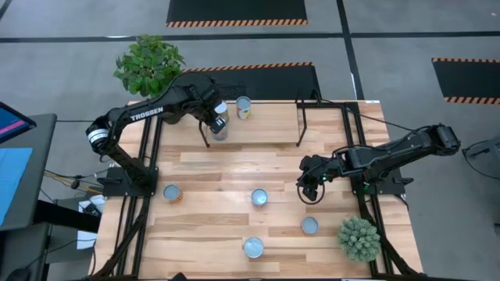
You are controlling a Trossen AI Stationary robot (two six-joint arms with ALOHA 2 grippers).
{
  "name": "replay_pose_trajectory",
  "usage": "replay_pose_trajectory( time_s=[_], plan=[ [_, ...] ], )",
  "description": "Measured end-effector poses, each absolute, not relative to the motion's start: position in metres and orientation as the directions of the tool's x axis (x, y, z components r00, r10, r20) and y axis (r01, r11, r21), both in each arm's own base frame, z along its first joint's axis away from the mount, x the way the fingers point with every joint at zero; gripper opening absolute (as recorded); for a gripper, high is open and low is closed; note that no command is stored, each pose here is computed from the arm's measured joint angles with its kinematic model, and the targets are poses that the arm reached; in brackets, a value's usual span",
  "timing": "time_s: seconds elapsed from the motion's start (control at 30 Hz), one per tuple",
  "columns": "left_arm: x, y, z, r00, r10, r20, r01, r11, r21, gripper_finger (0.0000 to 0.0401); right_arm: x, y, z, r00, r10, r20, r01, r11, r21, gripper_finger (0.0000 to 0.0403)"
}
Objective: Pick and place cans onto a shelf
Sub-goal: Put the canned tomatoes can on the shelf, then adjust the canned pears on the shelf
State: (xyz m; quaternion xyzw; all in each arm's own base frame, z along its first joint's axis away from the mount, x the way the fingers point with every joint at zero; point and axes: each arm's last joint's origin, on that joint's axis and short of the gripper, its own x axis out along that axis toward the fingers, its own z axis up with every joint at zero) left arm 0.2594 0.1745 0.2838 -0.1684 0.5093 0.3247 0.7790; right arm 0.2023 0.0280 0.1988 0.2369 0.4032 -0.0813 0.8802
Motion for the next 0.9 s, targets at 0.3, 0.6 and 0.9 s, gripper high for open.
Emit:
replay_pose_trajectory(
  time_s=[0.3, 0.6, 0.9],
  plan=[
    [0.272, 0.165, 0.311, 0.438, 0.227, -0.870, -0.636, 0.762, -0.121, 0.0063, 0.202, 0.028, 0.199, 0.661, 0.048, -0.748, 0.334, 0.875, 0.351, 0.0118],
    [0.279, 0.089, 0.328, 0.346, -0.179, -0.921, -0.441, 0.835, -0.329, 0.0064, 0.202, 0.028, 0.199, 0.662, 0.048, -0.748, 0.334, 0.875, 0.351, 0.0118],
    [0.293, 0.044, 0.326, 0.256, 0.267, -0.929, -0.409, 0.901, 0.146, 0.0064, 0.203, 0.026, 0.199, 0.663, 0.040, -0.747, 0.331, 0.880, 0.341, 0.0118]
  ],
)
